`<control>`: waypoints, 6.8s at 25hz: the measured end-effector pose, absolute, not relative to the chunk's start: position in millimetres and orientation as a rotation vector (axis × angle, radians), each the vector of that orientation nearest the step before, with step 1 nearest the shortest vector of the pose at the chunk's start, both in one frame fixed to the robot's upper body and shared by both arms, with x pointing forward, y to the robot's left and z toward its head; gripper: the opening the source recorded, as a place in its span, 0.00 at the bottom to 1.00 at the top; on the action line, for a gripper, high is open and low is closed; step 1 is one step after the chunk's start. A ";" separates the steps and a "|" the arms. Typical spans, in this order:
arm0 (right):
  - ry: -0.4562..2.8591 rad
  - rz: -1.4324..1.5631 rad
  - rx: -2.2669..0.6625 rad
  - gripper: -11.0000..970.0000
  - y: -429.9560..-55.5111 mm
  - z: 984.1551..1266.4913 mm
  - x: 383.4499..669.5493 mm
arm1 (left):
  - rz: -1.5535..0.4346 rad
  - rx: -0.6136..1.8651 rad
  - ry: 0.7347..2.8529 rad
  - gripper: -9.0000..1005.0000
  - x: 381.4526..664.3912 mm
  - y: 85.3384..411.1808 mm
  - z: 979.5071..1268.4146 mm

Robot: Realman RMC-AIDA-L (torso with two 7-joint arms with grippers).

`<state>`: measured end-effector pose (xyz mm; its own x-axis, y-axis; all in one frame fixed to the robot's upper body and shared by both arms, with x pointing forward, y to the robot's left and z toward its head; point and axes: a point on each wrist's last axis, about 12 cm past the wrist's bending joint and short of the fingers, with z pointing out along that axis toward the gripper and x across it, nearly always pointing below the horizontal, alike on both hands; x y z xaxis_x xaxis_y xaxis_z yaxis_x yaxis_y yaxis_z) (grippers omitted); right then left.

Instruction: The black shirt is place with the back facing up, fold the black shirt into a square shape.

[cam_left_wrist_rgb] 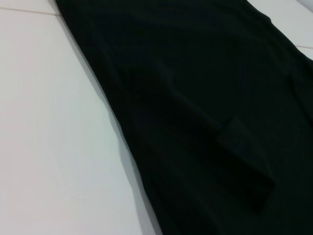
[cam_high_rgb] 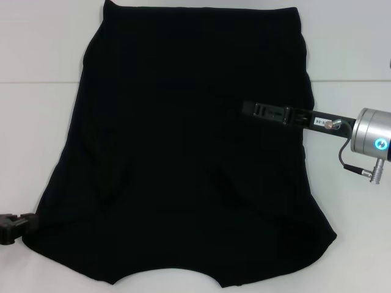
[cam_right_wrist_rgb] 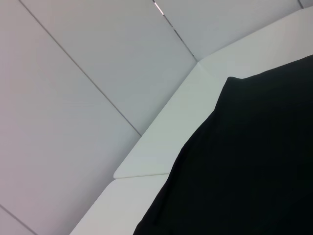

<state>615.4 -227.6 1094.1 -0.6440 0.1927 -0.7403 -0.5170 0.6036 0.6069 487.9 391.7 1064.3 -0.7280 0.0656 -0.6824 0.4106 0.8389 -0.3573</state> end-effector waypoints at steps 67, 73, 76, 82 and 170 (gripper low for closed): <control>2.421 1.214 -0.262 0.07 -333.5 1047.7 508.7 | -0.769 0.143 2.292 0.06 478.8 402.5 1079.0; 2.372 1.209 -0.209 0.05 -358.7 1046.0 485.6 | -0.876 0.100 2.255 0.06 464.9 403.4 1082.3; 2.353 1.210 -0.195 0.05 -370.3 1046.1 473.1 | -0.946 0.116 2.245 0.06 456.5 400.3 1083.5; 2.328 1.211 -0.200 0.05 -390.9 1045.4 443.3 | -1.091 0.173 2.233 0.06 432.9 392.6 1082.4; 1.996 0.794 0.038 0.66 -345.8 1104.6 618.2 | -0.788 0.089 1.930 0.69 617.9 332.7 1122.3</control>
